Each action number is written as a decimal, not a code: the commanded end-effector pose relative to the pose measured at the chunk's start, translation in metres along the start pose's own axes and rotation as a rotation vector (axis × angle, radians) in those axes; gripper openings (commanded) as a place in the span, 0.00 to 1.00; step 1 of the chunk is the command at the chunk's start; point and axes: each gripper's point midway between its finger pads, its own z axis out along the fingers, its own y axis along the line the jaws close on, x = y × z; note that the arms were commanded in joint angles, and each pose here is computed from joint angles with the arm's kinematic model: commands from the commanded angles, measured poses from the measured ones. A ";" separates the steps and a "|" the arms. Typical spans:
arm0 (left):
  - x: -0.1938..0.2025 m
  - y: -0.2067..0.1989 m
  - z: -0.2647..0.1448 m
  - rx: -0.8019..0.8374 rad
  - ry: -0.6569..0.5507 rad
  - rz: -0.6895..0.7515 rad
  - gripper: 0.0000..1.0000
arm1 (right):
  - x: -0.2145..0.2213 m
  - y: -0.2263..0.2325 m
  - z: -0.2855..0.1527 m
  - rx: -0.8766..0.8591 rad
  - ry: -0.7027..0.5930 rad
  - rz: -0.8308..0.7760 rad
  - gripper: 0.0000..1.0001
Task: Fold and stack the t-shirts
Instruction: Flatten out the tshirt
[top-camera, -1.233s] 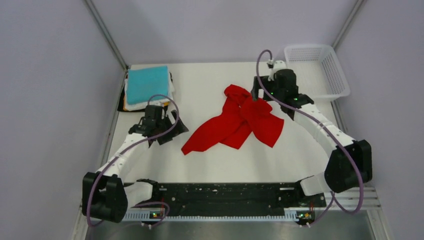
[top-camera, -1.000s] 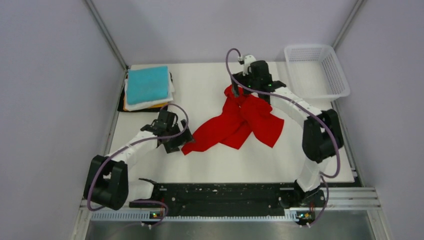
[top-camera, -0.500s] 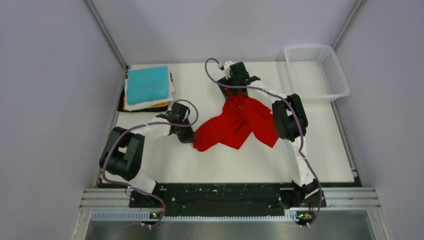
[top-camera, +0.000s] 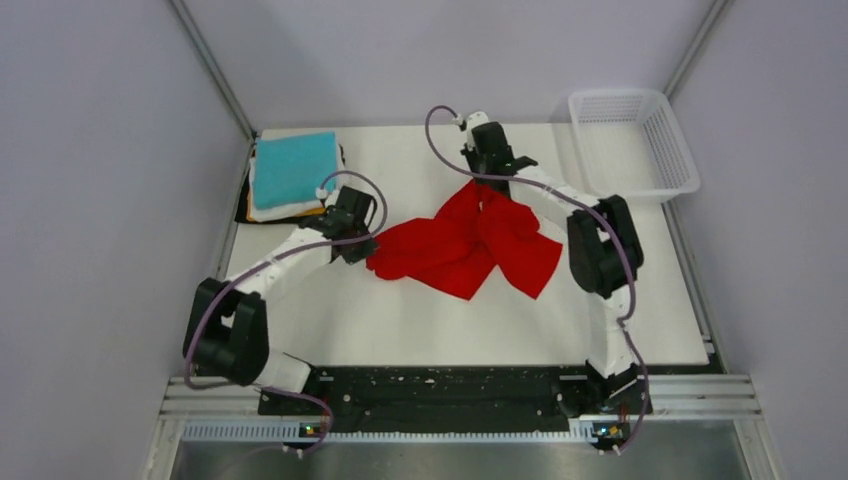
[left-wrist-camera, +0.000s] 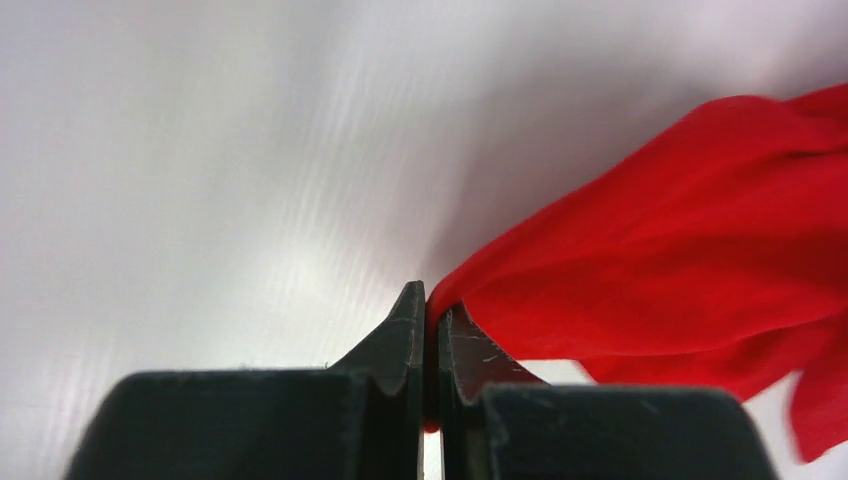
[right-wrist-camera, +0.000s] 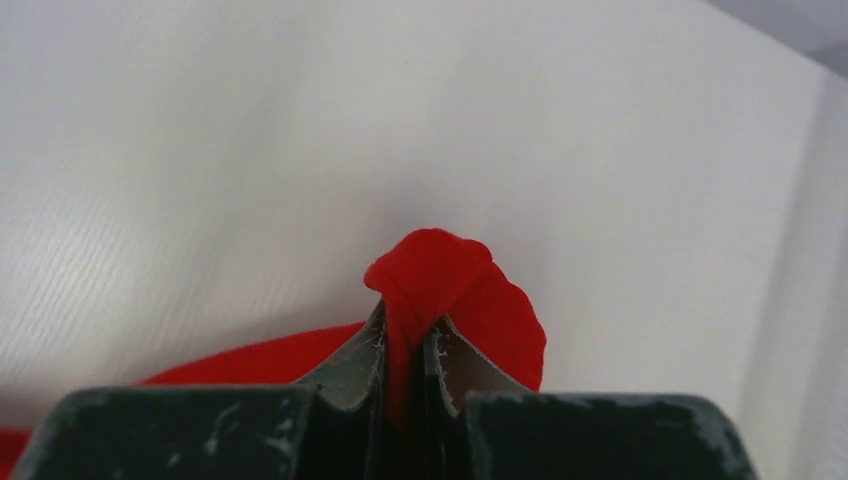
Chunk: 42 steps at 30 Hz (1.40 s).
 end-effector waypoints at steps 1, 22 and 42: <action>-0.092 -0.001 -0.088 -0.013 -0.398 -0.042 0.00 | -0.116 -0.061 -0.131 0.195 -0.372 0.138 0.03; -0.144 -0.004 -0.470 0.737 -1.264 0.030 0.00 | -0.164 -0.042 -0.559 -0.339 -1.071 0.145 0.06; -0.241 -0.047 -0.107 -0.087 -0.699 0.073 0.18 | -0.068 -0.134 -0.227 0.215 -0.449 0.446 0.33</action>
